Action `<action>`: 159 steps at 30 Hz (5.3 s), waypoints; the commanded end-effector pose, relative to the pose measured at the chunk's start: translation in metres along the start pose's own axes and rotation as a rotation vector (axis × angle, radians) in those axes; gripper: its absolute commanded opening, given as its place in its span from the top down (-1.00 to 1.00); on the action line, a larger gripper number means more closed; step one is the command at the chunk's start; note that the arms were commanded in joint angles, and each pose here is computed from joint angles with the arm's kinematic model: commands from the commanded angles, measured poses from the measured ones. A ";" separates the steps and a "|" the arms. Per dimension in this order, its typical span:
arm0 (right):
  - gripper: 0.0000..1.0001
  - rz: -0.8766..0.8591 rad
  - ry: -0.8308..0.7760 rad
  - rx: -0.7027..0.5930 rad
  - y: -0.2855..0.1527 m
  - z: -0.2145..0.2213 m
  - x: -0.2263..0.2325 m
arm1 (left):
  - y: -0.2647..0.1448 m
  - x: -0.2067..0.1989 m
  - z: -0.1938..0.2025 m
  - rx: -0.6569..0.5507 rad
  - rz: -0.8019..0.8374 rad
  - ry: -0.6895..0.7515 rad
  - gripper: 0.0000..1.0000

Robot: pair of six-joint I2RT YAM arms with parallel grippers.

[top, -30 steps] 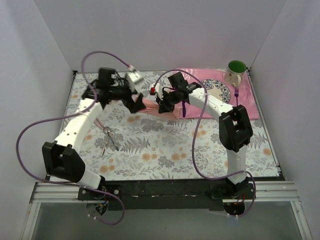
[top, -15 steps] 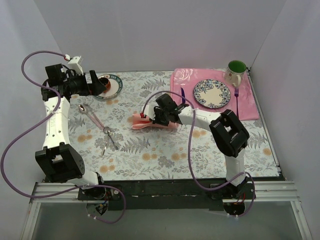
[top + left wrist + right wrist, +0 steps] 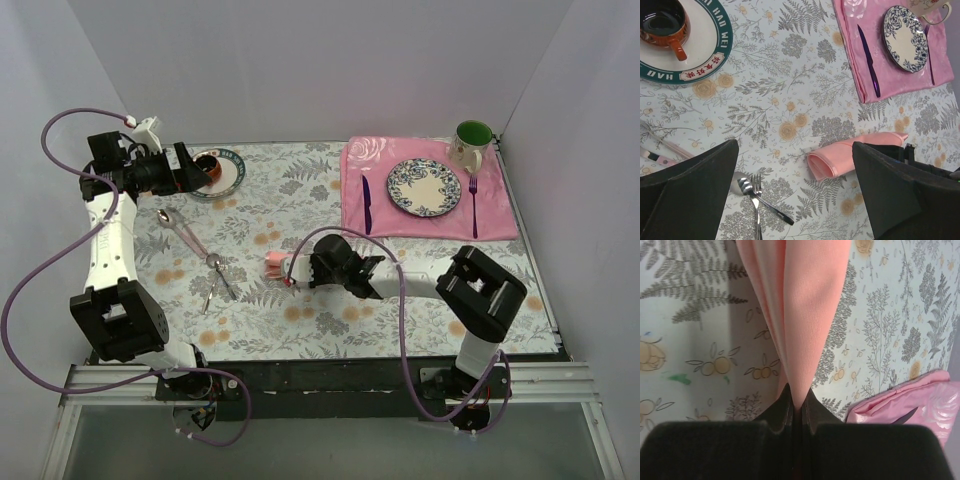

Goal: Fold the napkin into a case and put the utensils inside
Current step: Turn over the smaller rectangle-folded napkin at the center of the board, then rotate the smaller rectangle-folded napkin at the center of the board.

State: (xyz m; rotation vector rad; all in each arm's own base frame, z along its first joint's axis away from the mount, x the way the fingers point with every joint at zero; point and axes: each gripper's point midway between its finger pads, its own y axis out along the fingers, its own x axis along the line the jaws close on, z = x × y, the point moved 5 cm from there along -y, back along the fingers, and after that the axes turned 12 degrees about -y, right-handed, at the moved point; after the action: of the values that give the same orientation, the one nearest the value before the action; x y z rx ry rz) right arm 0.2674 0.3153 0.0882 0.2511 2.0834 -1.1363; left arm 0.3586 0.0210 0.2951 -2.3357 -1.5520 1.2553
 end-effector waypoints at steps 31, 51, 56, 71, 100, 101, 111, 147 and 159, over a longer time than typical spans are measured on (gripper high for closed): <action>-0.97 -0.077 0.138 -0.463 -0.114 -0.124 -0.024 | -0.021 -0.032 0.005 -0.102 0.162 0.233 -0.96; 0.74 -0.649 0.773 -0.291 -0.121 0.006 0.032 | 0.032 -0.051 0.247 0.695 0.381 0.753 0.32; 0.76 -0.673 0.811 -0.269 -0.104 0.015 0.040 | 0.045 -0.045 0.269 0.765 0.382 0.727 0.45; 0.71 -0.843 0.931 -0.374 -0.098 0.004 0.055 | 0.083 -0.021 0.292 0.840 0.293 0.640 0.56; 0.70 -0.919 1.192 -0.347 -0.063 0.040 0.079 | 0.098 -0.005 0.280 0.819 0.197 0.625 0.47; 0.70 -0.928 1.194 -0.347 -0.061 0.038 0.080 | 0.101 -0.006 0.276 0.808 0.195 0.631 0.41; 0.64 -0.936 1.124 -0.454 -0.070 0.000 0.042 | 0.103 -0.018 0.236 0.700 0.217 0.564 0.11; -0.01 -0.800 1.029 -0.192 -0.045 0.052 0.038 | 0.126 0.004 0.255 0.703 -0.005 0.499 0.39; -0.24 -0.942 1.051 -0.299 -0.060 -0.023 0.077 | 0.164 -0.004 0.241 0.653 0.028 0.421 0.31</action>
State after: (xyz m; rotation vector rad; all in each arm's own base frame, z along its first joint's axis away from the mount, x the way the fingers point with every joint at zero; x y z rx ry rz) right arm 0.1884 0.2647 0.0665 -0.3968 3.4186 -1.4245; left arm 0.3074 -0.1439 0.0668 -1.9958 -0.7875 0.9519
